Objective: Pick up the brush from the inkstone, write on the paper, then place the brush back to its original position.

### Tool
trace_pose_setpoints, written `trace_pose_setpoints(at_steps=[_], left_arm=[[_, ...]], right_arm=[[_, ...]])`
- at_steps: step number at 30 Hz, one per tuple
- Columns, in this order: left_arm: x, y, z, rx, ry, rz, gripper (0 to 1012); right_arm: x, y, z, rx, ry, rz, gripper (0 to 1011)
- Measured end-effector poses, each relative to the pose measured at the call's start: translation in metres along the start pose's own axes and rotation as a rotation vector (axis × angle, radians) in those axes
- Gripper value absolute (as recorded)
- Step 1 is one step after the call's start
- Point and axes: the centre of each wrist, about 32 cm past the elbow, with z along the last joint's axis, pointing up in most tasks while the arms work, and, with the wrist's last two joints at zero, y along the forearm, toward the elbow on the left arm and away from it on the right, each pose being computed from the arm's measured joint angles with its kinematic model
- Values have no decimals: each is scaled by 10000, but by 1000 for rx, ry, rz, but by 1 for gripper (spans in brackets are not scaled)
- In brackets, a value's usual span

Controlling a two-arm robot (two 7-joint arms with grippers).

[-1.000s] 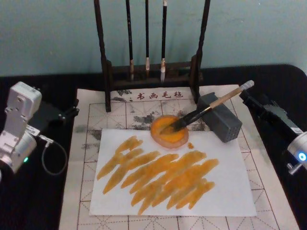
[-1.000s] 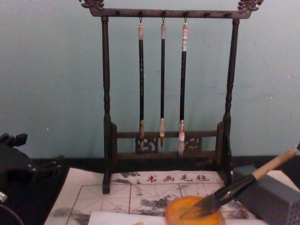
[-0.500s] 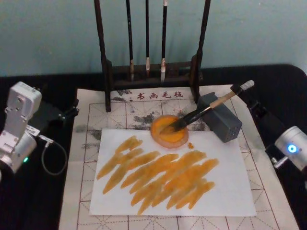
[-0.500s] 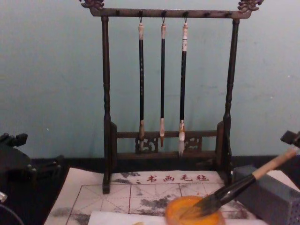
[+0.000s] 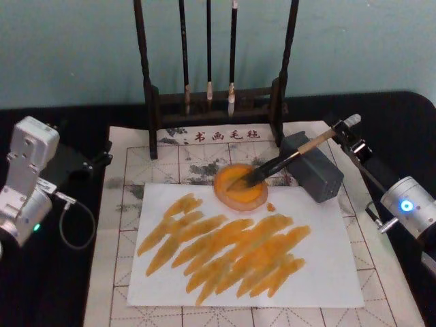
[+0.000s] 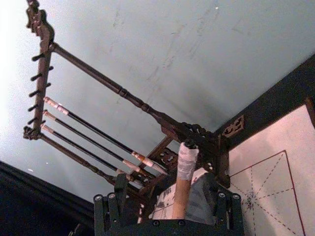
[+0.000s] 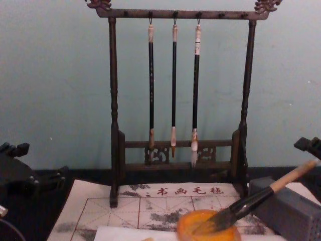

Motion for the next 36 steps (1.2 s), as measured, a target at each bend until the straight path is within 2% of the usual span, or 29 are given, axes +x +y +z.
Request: trace_pose_setpoints(at_steps=[10, 36], left_arm=[[0, 0, 0, 0, 0, 0, 1001], [0, 0, 0, 0, 0, 0, 1001]], right_arm=[[64, 44, -19, 1, 42, -14, 1000], [103, 86, -7, -10, 60, -5, 1000]])
